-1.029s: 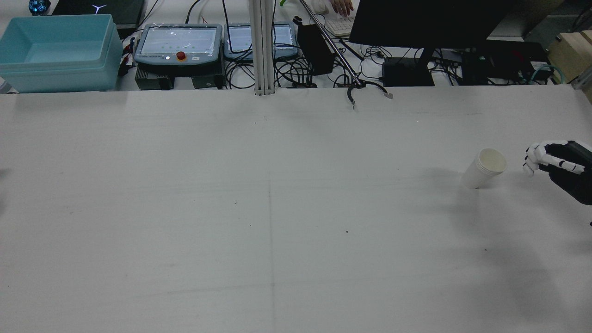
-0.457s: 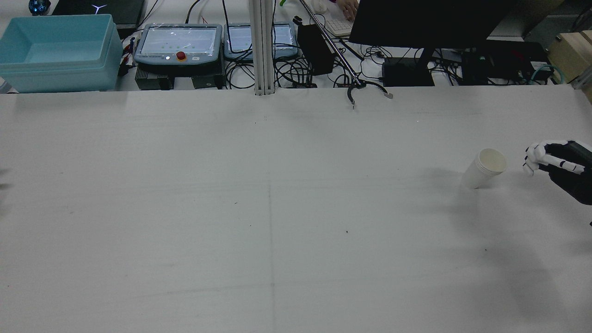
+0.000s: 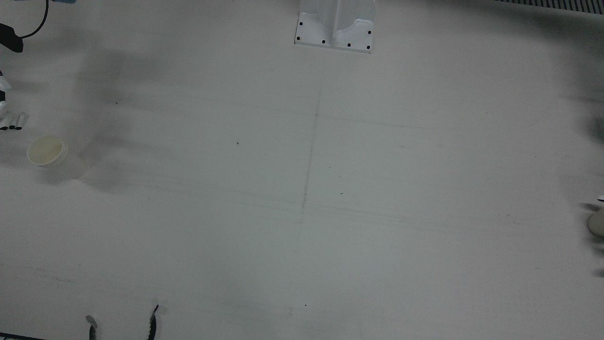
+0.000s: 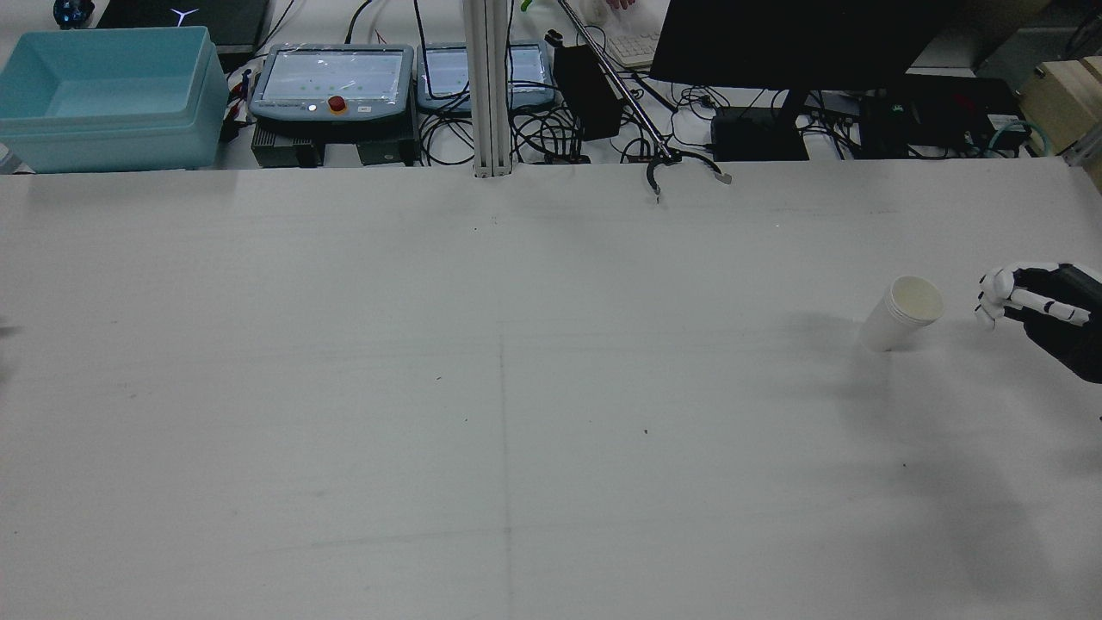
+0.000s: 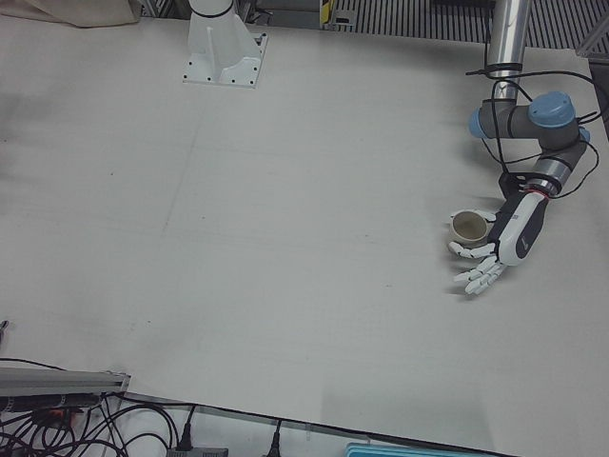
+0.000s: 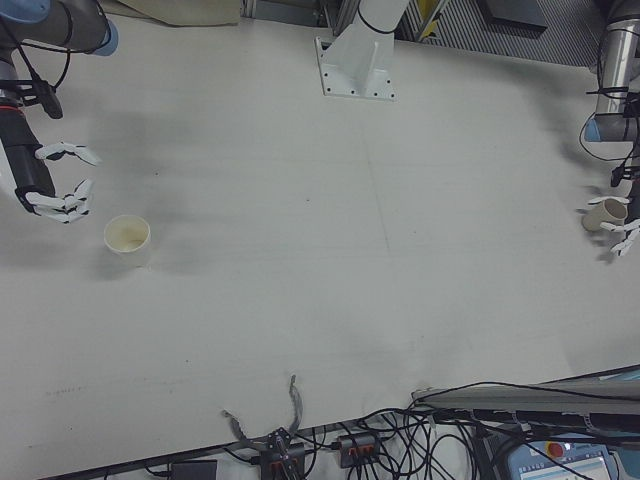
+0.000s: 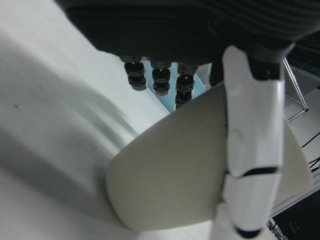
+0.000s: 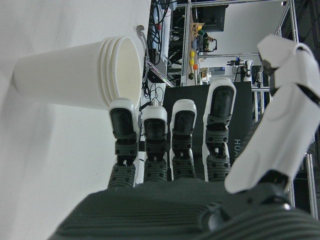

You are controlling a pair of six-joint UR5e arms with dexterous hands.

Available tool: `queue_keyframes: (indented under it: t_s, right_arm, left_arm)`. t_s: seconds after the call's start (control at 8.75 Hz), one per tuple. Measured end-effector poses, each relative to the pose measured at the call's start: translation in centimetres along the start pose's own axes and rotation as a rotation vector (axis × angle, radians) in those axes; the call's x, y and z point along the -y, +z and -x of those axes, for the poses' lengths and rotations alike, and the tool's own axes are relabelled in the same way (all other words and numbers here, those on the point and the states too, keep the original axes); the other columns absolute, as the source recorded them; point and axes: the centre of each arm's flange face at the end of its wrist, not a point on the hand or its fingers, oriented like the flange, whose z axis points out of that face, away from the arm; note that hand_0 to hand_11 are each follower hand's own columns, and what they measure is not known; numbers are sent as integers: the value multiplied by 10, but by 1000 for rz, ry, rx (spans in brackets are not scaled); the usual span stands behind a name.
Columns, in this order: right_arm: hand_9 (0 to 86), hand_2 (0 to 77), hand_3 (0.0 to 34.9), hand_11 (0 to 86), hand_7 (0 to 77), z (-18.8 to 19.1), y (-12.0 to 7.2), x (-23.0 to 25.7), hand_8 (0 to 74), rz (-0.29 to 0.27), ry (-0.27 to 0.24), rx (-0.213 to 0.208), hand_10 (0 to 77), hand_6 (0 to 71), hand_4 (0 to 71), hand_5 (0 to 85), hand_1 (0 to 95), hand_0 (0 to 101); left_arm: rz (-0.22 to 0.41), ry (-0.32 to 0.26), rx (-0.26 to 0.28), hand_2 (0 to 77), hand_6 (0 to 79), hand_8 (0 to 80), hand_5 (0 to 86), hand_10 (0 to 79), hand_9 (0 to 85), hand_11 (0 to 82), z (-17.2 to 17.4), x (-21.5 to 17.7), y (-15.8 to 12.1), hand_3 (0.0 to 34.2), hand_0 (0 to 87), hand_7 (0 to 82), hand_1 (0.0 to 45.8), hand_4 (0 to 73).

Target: Pour water

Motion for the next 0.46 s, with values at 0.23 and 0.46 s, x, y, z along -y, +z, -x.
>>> queue_keyframes:
  t_s: [0.23,0.46]
  right_arm:
    - [633,300,0,573,567,0,-3,2,475,-3,0,0,404,485,453,382,98,473]
    - [633,289,0,573,562,1,-6,4,469,-7,-2,1,404,491,436,387,104,474]
  left_arm:
    - [-5,-23,5,202,240,136,333,109,125,175,-1,-1,0,0,808,213,185,562]
    - [-10,-43,9,349,245,131,349,98,131,180,-1,-1,0,0,807,224,185,562]
